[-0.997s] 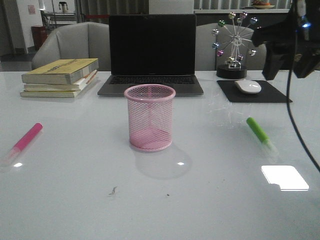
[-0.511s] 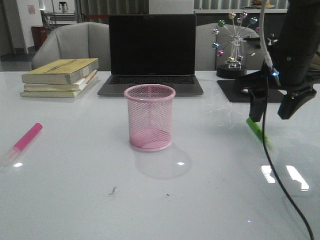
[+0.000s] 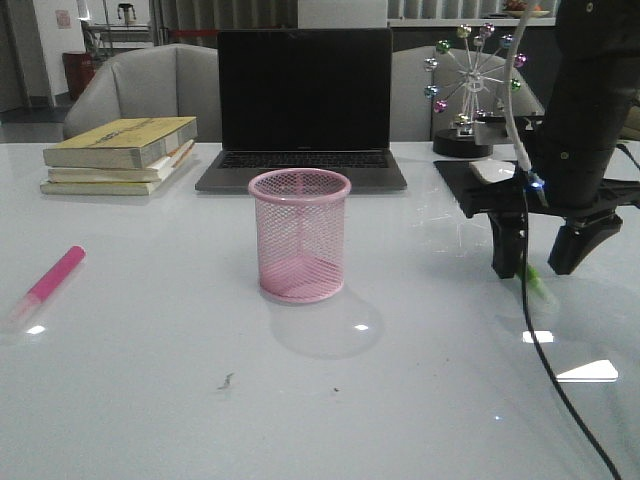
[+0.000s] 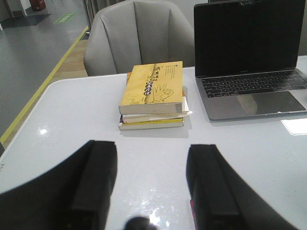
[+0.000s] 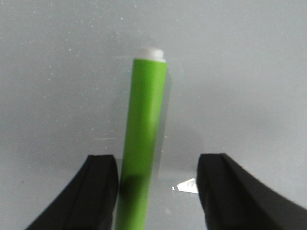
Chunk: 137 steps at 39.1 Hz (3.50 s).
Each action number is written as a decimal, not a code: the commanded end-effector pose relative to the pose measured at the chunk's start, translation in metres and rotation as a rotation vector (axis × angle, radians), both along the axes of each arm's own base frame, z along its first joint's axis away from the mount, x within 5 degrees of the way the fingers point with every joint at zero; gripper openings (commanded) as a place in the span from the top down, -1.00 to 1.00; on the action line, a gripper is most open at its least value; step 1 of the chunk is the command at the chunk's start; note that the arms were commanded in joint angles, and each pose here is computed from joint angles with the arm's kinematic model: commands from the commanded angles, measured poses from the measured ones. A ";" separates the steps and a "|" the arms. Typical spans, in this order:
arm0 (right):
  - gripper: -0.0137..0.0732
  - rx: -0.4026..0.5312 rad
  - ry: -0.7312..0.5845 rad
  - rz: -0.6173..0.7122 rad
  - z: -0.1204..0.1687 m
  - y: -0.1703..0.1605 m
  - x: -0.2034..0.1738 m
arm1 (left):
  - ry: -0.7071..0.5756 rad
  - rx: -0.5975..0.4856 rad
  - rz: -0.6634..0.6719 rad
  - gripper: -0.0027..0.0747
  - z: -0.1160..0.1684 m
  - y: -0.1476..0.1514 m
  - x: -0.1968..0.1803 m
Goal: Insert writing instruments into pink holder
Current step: 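Lower the right gripper over the green marker and close on it, then lift the green marker upright with the right gripper toward the holder, then lower the green marker into the pink holder and open the right gripper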
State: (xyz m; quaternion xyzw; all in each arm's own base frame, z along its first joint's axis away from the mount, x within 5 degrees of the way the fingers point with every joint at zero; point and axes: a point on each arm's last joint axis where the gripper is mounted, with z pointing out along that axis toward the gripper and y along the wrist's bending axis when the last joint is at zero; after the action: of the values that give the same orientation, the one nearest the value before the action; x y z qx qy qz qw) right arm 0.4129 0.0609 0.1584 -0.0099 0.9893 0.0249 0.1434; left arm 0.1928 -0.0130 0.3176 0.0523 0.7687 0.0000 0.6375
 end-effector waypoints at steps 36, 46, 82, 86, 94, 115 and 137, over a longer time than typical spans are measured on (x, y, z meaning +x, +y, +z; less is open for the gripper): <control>0.55 0.224 -0.816 0.198 0.179 0.090 -0.026 | -0.132 -0.019 -0.005 -0.12 0.022 -0.001 0.002; 0.55 0.349 -1.011 0.311 0.180 0.143 -0.050 | -0.132 -0.019 -0.005 -0.12 0.022 -0.001 0.002; 0.14 0.378 -1.007 0.368 0.089 0.173 -0.057 | -0.132 -0.019 -0.005 -0.11 0.022 -0.001 0.002; -0.30 0.383 -0.999 0.354 0.090 0.172 -0.057 | -0.132 -0.019 -0.005 -0.11 0.022 -0.001 0.002; -0.44 0.359 -1.011 0.384 0.125 0.161 -0.071 | -0.132 -0.019 -0.005 -0.11 0.022 -0.001 0.002; -0.44 0.016 -0.992 0.325 0.255 0.018 -0.167 | -0.132 -0.019 -0.005 -0.11 0.022 -0.001 0.002; -0.44 -0.082 -0.863 0.040 0.178 -0.057 -0.293 | -0.132 -0.019 -0.005 -0.11 0.022 -0.001 0.002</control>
State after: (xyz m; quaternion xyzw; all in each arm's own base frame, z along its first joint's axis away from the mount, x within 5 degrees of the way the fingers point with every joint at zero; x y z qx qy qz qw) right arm 0.1237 0.0060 0.3303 -0.0571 0.8575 -0.0165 0.5110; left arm 0.1931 -0.0130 0.3176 0.0524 0.7680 0.0000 0.6383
